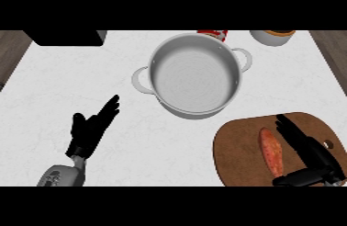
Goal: Pick the sweet potato from the cutting board and place it in the pot
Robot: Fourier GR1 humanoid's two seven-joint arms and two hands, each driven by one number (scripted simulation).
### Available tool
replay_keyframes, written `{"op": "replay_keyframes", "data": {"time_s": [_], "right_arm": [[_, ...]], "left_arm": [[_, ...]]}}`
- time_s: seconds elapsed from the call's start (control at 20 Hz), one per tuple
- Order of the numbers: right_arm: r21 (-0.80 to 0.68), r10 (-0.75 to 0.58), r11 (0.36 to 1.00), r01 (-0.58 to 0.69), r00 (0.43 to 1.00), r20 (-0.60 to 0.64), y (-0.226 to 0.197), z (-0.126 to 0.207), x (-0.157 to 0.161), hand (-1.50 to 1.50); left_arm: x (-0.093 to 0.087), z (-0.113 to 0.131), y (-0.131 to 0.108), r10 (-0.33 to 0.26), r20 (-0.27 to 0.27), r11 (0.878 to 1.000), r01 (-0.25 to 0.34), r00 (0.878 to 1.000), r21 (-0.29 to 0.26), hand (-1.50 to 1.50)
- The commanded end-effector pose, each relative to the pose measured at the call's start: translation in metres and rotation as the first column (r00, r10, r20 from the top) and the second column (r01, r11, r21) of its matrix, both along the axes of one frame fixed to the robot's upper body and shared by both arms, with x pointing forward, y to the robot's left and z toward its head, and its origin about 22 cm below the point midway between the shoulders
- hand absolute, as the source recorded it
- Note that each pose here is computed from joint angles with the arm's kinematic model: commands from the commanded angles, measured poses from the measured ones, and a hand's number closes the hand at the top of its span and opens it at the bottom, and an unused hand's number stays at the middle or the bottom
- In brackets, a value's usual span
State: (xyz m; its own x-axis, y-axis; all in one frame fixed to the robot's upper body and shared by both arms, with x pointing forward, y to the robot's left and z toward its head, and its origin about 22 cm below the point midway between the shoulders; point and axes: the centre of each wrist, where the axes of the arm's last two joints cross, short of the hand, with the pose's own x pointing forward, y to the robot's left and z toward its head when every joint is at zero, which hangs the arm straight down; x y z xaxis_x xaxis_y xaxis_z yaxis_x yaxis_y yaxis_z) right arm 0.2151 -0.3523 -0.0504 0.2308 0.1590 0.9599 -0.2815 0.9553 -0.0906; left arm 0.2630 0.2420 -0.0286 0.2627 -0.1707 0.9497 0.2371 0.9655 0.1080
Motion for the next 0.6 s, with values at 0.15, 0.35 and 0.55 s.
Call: {"op": "replay_keyframes", "data": {"time_s": [0.15,0.35,0.55], "right_arm": [[-0.122,0.119,0.986,-0.111,0.991,0.058,0.025,-0.026,0.001,1.50],[-0.003,0.064,0.998,-0.063,0.997,0.038,0.018,-0.047,-0.006,1.50],[0.040,0.042,0.998,-0.044,0.998,0.053,0.029,-0.058,-0.010,1.50]], "left_arm": [[-0.014,-0.016,0.004,-0.009,0.004,1.000,0.009,1.000,0.004,0.00],[-0.004,0.003,0.005,-0.022,0.004,1.000,0.022,1.000,0.006,0.00],[-0.004,0.007,-0.008,0.007,0.007,1.000,-0.007,1.000,-0.004,0.00]]}}
